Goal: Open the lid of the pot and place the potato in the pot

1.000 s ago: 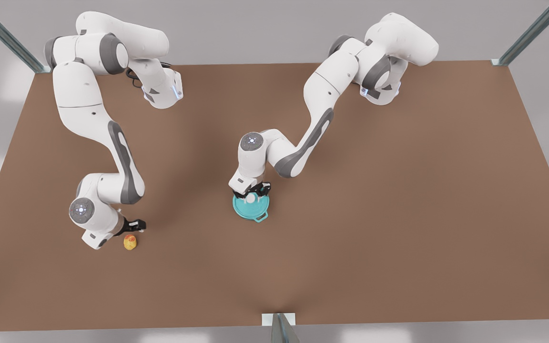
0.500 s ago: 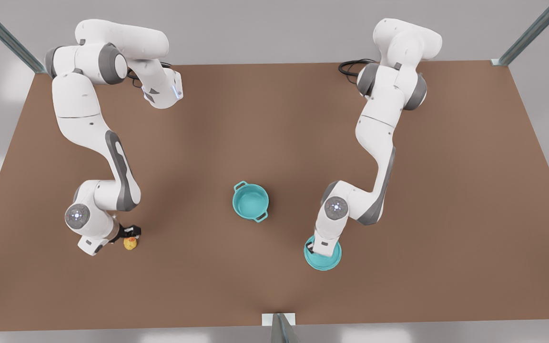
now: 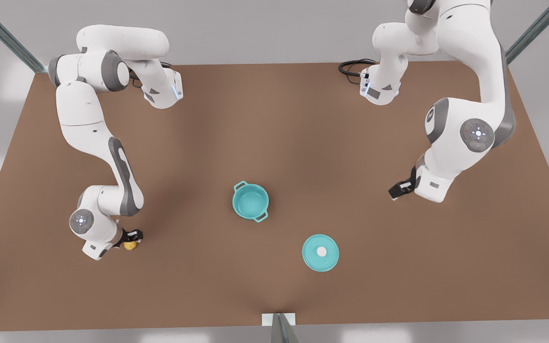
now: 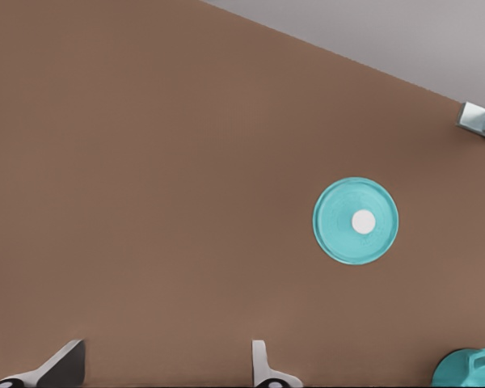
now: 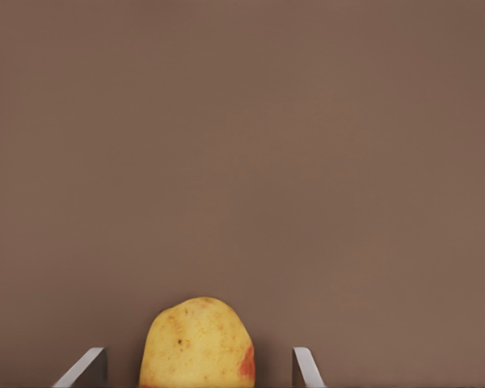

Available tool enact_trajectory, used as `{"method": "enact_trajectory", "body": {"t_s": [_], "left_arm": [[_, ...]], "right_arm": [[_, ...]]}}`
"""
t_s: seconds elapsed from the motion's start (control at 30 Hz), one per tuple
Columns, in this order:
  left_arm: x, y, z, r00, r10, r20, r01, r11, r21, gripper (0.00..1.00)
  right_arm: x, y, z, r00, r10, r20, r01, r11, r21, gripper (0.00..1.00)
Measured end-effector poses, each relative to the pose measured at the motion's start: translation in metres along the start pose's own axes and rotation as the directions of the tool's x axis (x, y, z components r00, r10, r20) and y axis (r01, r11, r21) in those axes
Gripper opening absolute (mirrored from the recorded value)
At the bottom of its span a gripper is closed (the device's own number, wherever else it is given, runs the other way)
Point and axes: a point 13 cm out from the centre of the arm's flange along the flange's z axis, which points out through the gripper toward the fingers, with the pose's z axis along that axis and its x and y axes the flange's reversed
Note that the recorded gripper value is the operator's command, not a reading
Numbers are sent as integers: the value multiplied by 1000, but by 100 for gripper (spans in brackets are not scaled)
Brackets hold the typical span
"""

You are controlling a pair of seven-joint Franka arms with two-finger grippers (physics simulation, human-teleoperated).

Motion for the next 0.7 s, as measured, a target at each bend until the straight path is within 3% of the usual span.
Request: {"method": "enact_trajectory", "body": {"t_s": [0.2,0.43,0.53,0.7], "left_arm": [[10,-12,18,990,133,-39,-134,991,0,100],[4,-29,20,969,244,-27,-244,970,7,100],[4,-30,21,961,274,-28,-274,962,7,100],[5,-30,17,950,313,-25,-313,950,8,100]], "right_arm": [[3,2,10,1000,-6,-8,6,1000,-4,82],[1,-2,7,1000,-8,3,8,1000,0,63],[1,-2,7,1000,-9,4,9,1000,0,63],[0,-1,6,1000,-15,6,15,1000,-3,49]]}}
